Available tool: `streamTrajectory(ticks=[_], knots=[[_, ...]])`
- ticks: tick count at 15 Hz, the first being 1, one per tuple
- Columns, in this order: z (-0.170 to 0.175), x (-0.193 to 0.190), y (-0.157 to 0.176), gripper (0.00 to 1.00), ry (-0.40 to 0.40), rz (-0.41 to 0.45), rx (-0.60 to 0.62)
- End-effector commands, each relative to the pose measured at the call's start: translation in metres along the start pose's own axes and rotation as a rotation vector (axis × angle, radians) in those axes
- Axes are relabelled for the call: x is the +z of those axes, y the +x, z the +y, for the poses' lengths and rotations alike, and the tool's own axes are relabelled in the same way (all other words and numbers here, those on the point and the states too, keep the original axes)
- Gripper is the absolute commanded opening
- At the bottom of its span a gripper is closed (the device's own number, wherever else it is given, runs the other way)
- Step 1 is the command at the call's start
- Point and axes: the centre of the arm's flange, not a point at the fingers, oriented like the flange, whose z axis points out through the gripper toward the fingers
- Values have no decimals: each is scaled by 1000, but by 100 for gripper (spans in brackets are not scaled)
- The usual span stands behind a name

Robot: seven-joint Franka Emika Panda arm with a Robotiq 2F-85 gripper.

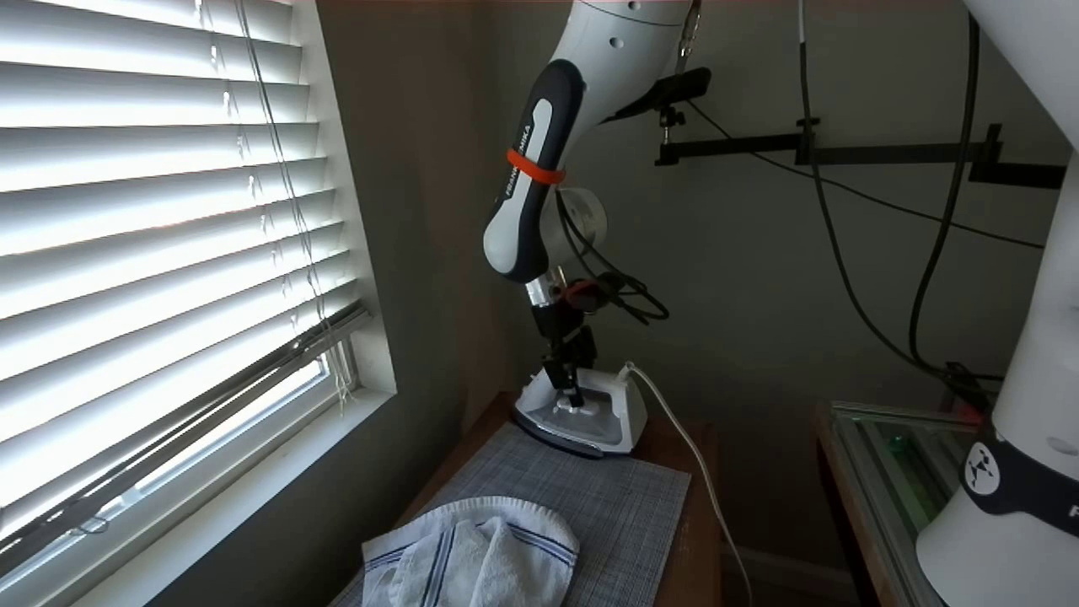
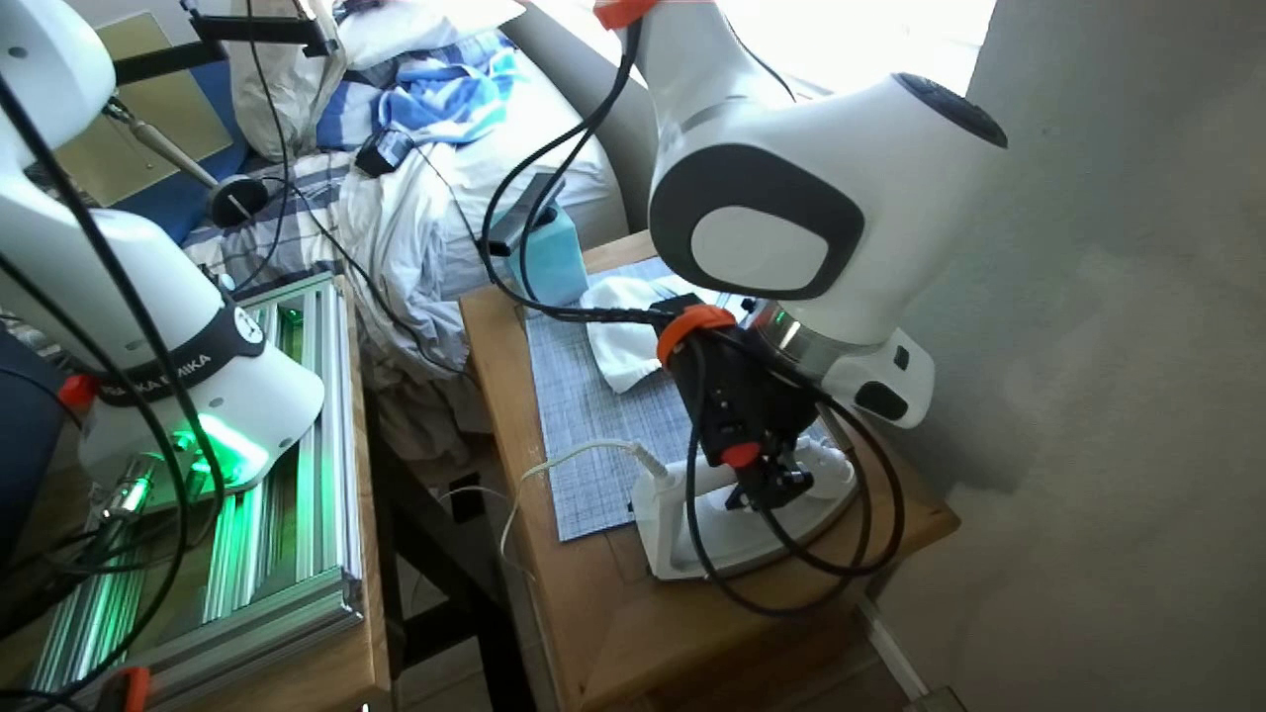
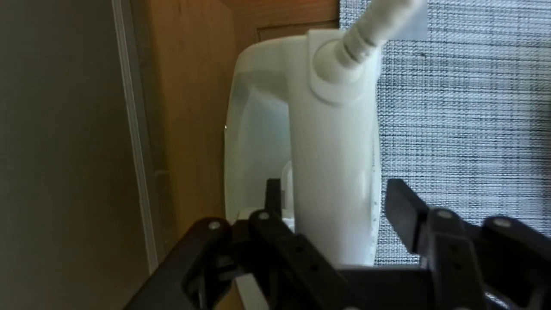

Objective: Put the iron on top of the tea towel

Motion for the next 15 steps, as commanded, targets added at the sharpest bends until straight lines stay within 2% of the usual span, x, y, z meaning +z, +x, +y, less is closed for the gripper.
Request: streamTrajectory(ticks=[1,4,7,11,15], knots=[[5,-3,7,34,-4,10,11],[7,-11,2,13,-7,28,16],[6,-7,1,1,-12,29,15],[0,-13,-7,1,-23,51,14],[-15,-27,-24,0,-39,93,-44]])
